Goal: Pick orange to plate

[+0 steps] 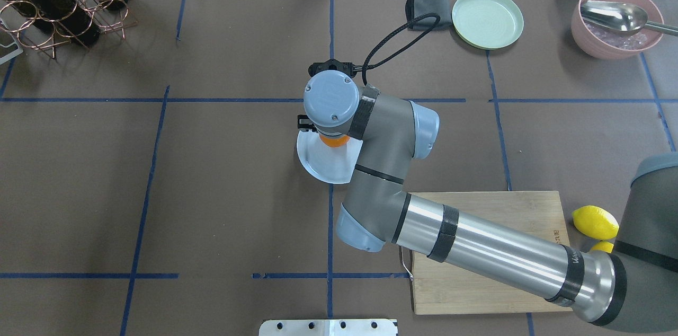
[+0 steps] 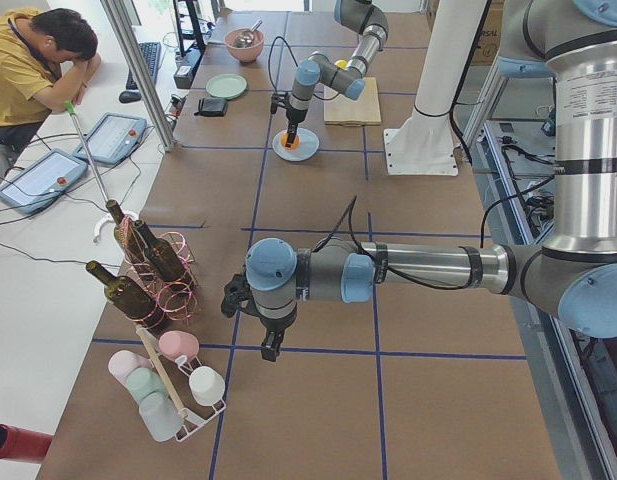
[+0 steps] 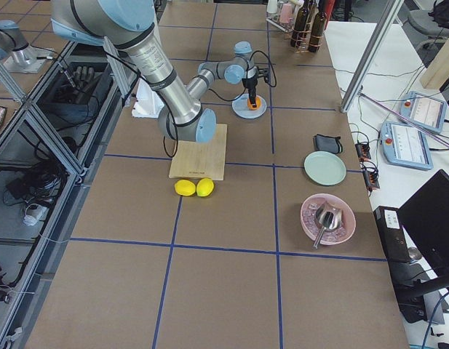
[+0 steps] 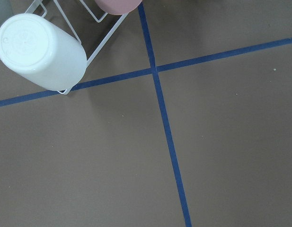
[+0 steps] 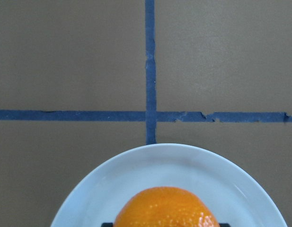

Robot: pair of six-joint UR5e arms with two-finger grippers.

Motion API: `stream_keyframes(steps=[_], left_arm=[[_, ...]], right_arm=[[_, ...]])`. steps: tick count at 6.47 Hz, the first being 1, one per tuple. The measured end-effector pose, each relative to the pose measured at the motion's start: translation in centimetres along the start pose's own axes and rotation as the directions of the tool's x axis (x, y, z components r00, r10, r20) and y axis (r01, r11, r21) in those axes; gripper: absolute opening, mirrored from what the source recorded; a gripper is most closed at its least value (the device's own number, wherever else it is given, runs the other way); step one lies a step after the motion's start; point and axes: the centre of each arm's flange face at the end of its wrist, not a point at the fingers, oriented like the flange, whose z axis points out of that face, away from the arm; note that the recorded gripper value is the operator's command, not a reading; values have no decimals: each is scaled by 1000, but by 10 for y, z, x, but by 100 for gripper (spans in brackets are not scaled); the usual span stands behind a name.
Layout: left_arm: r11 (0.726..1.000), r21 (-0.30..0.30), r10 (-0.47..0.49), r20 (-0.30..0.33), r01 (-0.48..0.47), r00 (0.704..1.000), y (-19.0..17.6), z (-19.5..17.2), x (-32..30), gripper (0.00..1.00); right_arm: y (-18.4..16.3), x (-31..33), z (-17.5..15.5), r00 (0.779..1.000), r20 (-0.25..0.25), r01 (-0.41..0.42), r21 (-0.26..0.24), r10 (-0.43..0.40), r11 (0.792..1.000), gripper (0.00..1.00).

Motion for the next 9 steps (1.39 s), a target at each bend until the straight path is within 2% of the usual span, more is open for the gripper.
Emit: stream_keyframes(steps=[3, 4, 5, 7, 8, 9], left_arm=[[1000, 0, 0, 0, 0, 1000, 0, 0, 0, 100], [1000, 0, 2, 0, -2, 1000, 0, 0, 0, 100], [1000, -3, 1, 0, -1, 1000, 1, 1, -1, 100], [1000, -5, -2, 0, 2, 1000, 1, 1, -1, 100], [1000, -5, -5, -1, 5, 1000, 1, 0, 0, 100], [1000, -7, -17, -1, 17, 1000, 1, 1, 0, 100]], right_arm=[[0, -2, -10, 1000, 20, 0, -1, 0, 1000, 100], [-14, 3, -31, 999, 38, 8, -15, -8, 1000, 100], [-48, 26, -61, 998, 50, 30, -52, -28, 998, 100], [-128, 139, -102, 988, 72, 146, -112, -138, 983, 100], [-163, 228, -114, 974, 81, 222, -123, -213, 967, 100], [-187, 327, -123, 951, 81, 307, -129, -298, 943, 100]])
